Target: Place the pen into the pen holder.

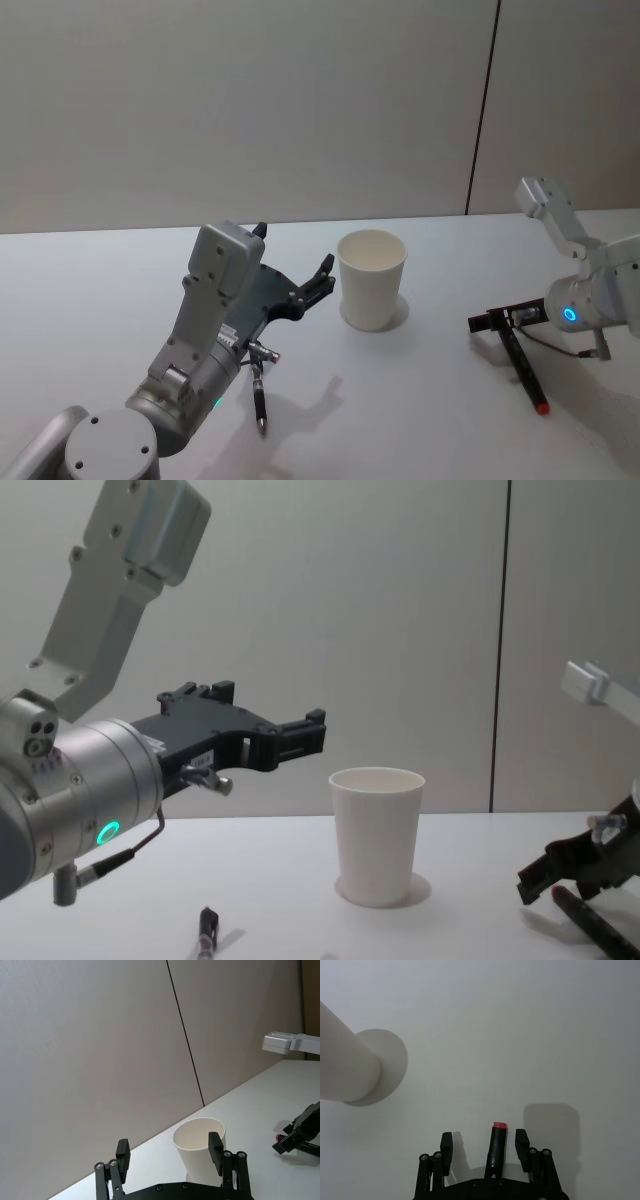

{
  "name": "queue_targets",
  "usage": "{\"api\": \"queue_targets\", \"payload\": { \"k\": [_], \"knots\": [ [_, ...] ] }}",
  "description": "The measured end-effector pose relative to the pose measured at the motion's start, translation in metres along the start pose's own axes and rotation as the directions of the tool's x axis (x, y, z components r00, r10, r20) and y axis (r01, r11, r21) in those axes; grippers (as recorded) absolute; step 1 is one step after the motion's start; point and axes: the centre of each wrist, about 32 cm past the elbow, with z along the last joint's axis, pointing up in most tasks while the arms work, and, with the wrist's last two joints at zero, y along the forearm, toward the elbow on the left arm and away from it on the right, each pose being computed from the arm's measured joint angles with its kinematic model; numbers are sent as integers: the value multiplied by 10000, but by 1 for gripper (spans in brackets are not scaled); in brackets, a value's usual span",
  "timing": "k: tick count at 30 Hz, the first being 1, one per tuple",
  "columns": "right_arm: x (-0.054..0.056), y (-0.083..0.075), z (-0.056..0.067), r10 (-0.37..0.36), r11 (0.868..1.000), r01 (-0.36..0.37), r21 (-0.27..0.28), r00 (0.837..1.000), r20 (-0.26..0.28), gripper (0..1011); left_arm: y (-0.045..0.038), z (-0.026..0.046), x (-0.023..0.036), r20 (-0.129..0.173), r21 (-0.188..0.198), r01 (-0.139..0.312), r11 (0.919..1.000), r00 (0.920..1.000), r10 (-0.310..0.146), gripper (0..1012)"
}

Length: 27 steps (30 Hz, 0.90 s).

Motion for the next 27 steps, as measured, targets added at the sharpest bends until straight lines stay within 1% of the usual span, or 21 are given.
{"api": "queue_targets", "payload": {
  "k": [2, 3, 4, 5, 7, 8, 9, 11, 12, 15, 16, 20, 21, 27],
  "knots": [
    [-1, 1, -1, -6, 10000, 6, -4, 10000, 7, 785, 0, 0, 0, 0, 0, 0, 10000, 10000, 0, 1000],
    [-1, 3, -4, -13, 10000, 13, -12, 10000, 10, 731, 0, 0, 0, 0, 0, 0, 10000, 10000, 0, 1000],
    [-1, 3, -6, -16, 10000, 16, -16, 10000, 12, 705, 0, 0, 0, 0, 0, 0, 10000, 10000, 0, 1000],
    [0, 5, -8, -19, 10000, 19, -22, 10000, 12, 647, 0, 0, 0, 0, 0, 0, 10000, 10000, 0, 999],
    [2, 6, -14, -38, 10000, 38, -36, 10000, 18, 605, 0, 0, 0, 0, 0, 0, 10000, 10000, 0, 1000],
    [5, 4, -18, -51, 10000, 51, -36, 10000, 19, 544, 0, 0, 0, 0, 1, 0, 10000, 10000, 0, 1000],
    [6, 4, -20, -58, 10000, 58, -39, 10000, 20, 544, 0, 0, 0, 0, 1, 0, 10000, 10000, 0, 1000],
    [11, 0, -26, -88, 10000, 88, -45, 10000, 28, 462, 0, 0, 0, 0, 0, 0, 10000, 10000, 0, 1000],
    [12, -1, -26, -96, 9999, 96, -46, 9999, 32, 462, 0, 0, 0, 0, 0, 0, 10000, 10000, 0, 1000],
    [15, -4, -33, -120, 9999, 120, -52, 9999, 41, 357, 0, 0, 0, 0, 0, 0, 10000, 10000, 0, 1000],
    [19, -7, -37, -144, 9999, 144, -59, 9999, 48, 296, 0, 0, 0, 0, 0, -1, 10000, 10000, 1, 1000],
    [26, -14, -42, -179, 9998, 179, -66, 9998, 64, 185, 0, 0, 0, 0, 0, 0, 10000, 10000, 0, 1000],
    [28, -16, -44, -188, 9998, 188, -68, 9998, 71, 167, 0, 0, 0, 0, 0, 0, 10000, 10000, 0, 1000],
    [37, -24, -49, -223, 9997, 224, -62, 9997, 97, 153, 0, 0, 0, 0, 0, 0, 10000, 10000, 0, 1000]
  ]
}}
